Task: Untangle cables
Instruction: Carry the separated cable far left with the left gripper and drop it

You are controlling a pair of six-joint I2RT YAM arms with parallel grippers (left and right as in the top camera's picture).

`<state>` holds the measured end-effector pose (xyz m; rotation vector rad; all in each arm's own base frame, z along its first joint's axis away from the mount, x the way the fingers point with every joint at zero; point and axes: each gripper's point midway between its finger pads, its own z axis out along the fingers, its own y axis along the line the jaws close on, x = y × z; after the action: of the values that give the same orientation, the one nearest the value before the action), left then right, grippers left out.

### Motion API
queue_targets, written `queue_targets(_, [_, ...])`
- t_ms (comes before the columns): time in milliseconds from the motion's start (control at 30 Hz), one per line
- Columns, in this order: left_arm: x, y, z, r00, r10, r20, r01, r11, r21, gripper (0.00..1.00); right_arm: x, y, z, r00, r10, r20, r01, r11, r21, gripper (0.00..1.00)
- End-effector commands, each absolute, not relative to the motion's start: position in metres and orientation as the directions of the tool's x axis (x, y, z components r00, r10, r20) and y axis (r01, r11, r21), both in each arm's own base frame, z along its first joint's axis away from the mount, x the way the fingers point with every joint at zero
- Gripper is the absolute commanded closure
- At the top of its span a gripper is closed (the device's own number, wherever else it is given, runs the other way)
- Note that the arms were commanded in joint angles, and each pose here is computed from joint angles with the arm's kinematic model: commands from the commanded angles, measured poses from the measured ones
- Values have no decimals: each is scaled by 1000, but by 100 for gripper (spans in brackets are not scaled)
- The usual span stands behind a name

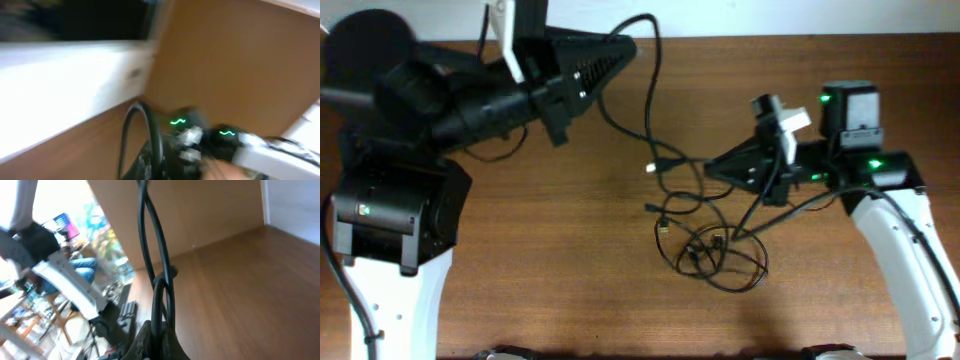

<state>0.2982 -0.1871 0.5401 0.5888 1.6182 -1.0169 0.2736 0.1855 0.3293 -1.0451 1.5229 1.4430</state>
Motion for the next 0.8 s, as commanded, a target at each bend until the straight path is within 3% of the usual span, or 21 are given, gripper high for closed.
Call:
queue_targets(0, [350, -125, 506, -298, -133, -945, 443, 858, -260, 100, 276, 154, 352, -360, 16, -933, -930, 79, 360, 96])
queue_targets(167, [354, -110, 488, -349, -128, -928, 343, 905, -253, 100, 294, 112, 353, -407, 81, -910, -885, 209, 415, 96])
queue_targets(300, [353, -114, 490, -345, -129, -930, 365, 894, -260, 100, 303, 90, 351, -433, 116, -894, -849, 282, 447, 94])
queue_targets(333, [351, -119, 493, -342, -127, -931, 397, 879, -266, 100, 307, 86, 348, -455, 122, -882, -827, 310, 470, 77])
queue_targets(367, [348, -128, 498, -333, -125, -934, 448, 851, -274, 100, 311, 82, 344, -480, 126, -868, -801, 341, 492, 47])
queue_targets(400, [345, -135, 504, -319, -125, -939, 492, 825, -277, 100, 317, 78, 337, -515, 129, -847, -760, 387, 521, 35])
queue_targets(467, [337, -150, 520, -276, -124, -953, 589, 762, -270, 100, 323, 74, 327, -554, 131, -822, -710, 441, 548, 22])
queue_targets(633, [319, -171, 555, -182, -153, -971, 737, 632, -238, 100, 324, 70, 312, -616, 133, -776, -636, 497, 590, 13])
queue_targets(767, [321, -170, 560, -159, -161, -974, 735, 639, -226, 100, 323, 70, 308, -631, 135, -764, -620, 504, 601, 13])
